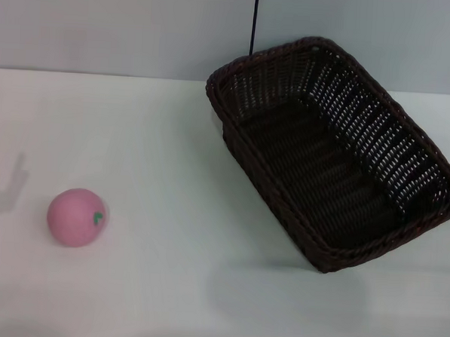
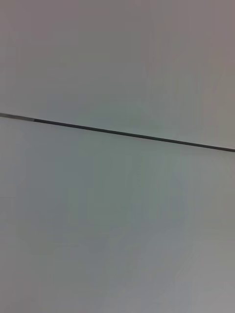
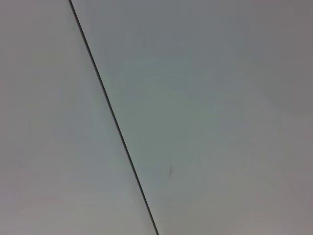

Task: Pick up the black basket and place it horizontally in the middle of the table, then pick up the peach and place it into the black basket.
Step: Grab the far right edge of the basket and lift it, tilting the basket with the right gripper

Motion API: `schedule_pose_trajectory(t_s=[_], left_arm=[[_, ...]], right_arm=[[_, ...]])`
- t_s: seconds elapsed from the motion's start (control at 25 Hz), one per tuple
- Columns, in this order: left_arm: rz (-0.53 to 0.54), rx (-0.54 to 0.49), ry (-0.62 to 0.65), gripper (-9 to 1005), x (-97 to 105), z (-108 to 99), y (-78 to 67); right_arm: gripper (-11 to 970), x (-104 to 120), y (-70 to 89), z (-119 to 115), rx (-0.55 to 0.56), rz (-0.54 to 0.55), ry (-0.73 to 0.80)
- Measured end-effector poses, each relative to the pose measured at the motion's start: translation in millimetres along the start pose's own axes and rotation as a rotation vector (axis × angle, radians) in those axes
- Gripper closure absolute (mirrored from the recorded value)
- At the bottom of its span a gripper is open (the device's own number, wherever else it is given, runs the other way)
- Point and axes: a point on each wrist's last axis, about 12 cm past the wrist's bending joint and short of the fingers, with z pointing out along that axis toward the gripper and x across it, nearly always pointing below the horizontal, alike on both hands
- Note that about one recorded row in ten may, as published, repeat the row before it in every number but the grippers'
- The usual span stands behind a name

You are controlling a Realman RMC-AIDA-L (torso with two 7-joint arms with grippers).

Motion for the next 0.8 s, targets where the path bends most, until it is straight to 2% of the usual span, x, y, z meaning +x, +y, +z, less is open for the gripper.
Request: schedule_pose_trajectory(t_s=[0.28, 0.4, 0.44, 0.48, 0.56, 0.6, 0.64, 0.68, 0.8], left_arm=[[0.002, 0.002, 0.0, 215, -0.3, 0.4, 0.7], [0.002, 0.001, -0.004, 216, -1.1, 0.0, 1.4], [0.0, -0.001, -0.004, 217, -1.6, -0.6, 2.8], [0.0, -0.001, -0.004, 217, -1.6, -0.6, 2.8], [-0.004, -0.001, -0.002, 218, -2.5, -0.7, 5.6], [-0.009, 0.0, -0.001, 218, -3.0, -0.3, 7.4], [-0.012, 0.001, 0.0, 219, -3.4, 0.4, 8.6], [-0.014, 0.004, -0.001, 219, -3.9, 1.9, 9.6], [-0.017, 0.01, -0.005, 220, -4.5, 5.2, 9.9]], right_arm=[[375, -0.9, -1.0, -0.3, -0.001, -0.003, -0.002], [380, -5.1, -6.0, -0.5, -0.021, 0.01, -0.001], [381, -11.9, -14.3, 1.0, -0.074, 0.034, 0.022], [382, -11.9, -14.3, 1.0, -0.074, 0.034, 0.022], [385, -21.8, -25.0, 5.9, -0.151, 0.066, 0.072], [386, -27.8, -30.7, 10.2, -0.201, 0.096, 0.12], [388, -43.5, -42.3, 21.9, -0.285, 0.129, 0.221], [389, -43.5, -42.3, 21.9, -0.285, 0.129, 0.221], [393, -72.6, -52.0, 43.0, -0.379, 0.195, 0.404]])
